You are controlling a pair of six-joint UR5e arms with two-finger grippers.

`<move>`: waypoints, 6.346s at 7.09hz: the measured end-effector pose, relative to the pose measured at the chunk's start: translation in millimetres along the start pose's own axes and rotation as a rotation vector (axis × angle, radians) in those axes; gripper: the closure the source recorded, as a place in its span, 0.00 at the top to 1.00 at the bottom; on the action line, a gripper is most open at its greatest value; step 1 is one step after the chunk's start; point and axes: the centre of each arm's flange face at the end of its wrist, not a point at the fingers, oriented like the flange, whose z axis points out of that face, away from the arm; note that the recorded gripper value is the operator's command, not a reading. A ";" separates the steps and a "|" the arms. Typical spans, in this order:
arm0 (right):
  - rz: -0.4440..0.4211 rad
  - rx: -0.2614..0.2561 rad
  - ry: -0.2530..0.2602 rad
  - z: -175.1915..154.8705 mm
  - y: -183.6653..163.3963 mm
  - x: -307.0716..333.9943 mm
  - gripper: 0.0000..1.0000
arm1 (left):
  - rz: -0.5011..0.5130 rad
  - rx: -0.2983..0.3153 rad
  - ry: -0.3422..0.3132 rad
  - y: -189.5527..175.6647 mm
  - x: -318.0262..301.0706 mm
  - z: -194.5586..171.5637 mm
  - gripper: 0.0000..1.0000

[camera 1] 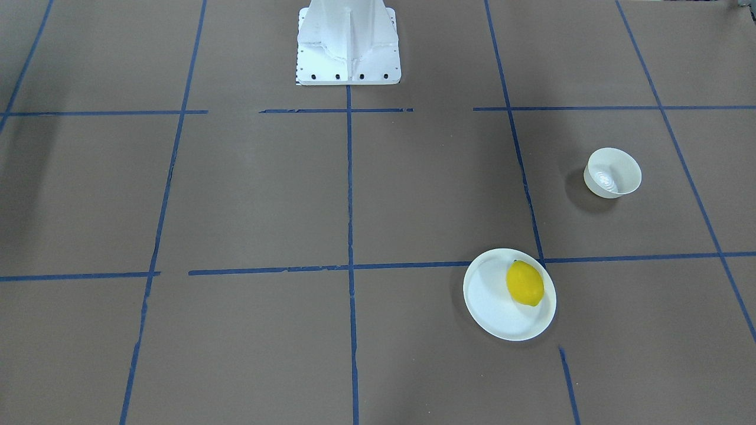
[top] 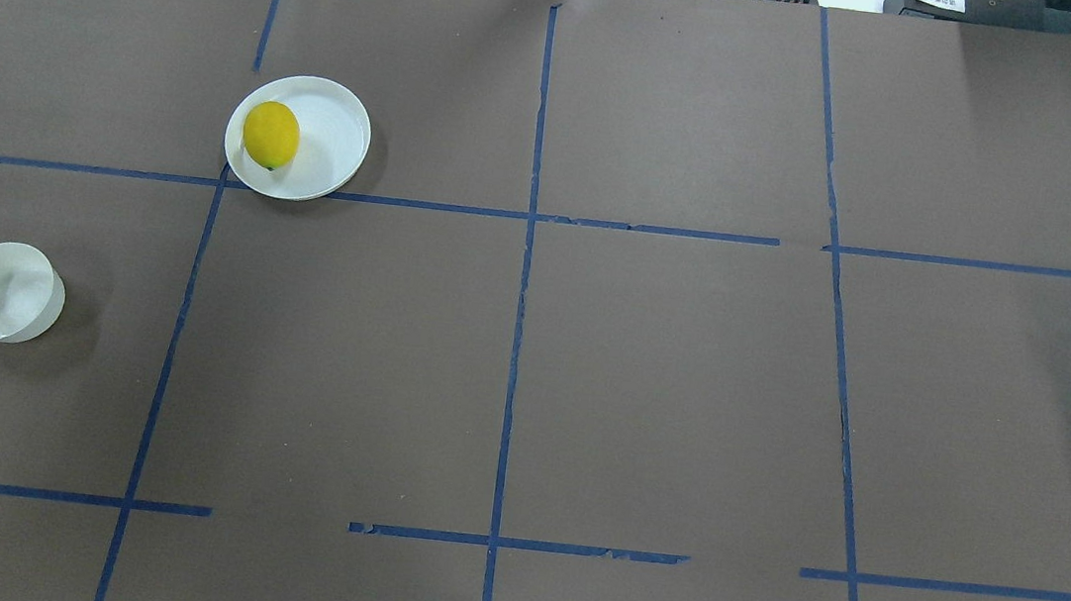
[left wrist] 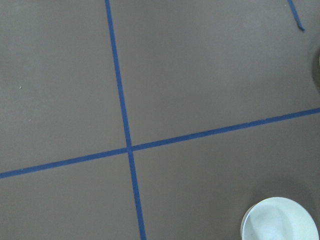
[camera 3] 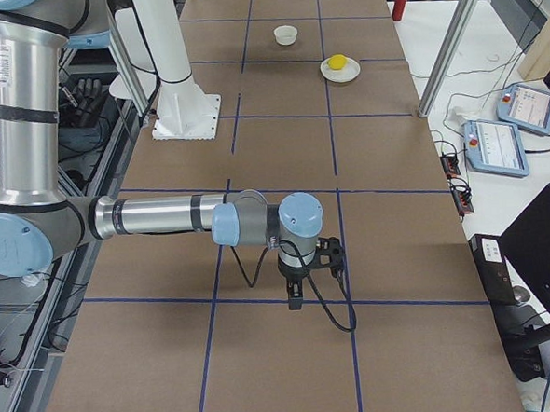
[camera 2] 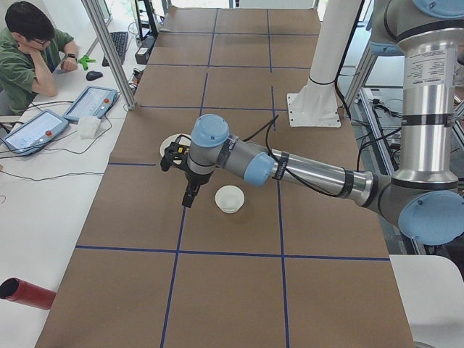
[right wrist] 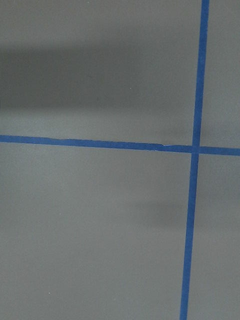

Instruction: Move lemon from plate to bowl

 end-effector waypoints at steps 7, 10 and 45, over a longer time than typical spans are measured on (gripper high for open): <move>0.000 0.000 0.000 -0.1 0.0 -0.1 1.00 | -0.279 -0.156 -0.019 -186.3 259.0 179.9 1.00; 0.000 0.000 0.000 -0.1 0.0 -0.1 1.00 | -0.360 -0.181 -0.018 -189.6 281.7 243.8 1.00; -0.001 0.000 0.000 -0.1 0.0 -0.1 1.00 | -0.166 -0.199 -0.029 114.9 121.5 200.4 0.99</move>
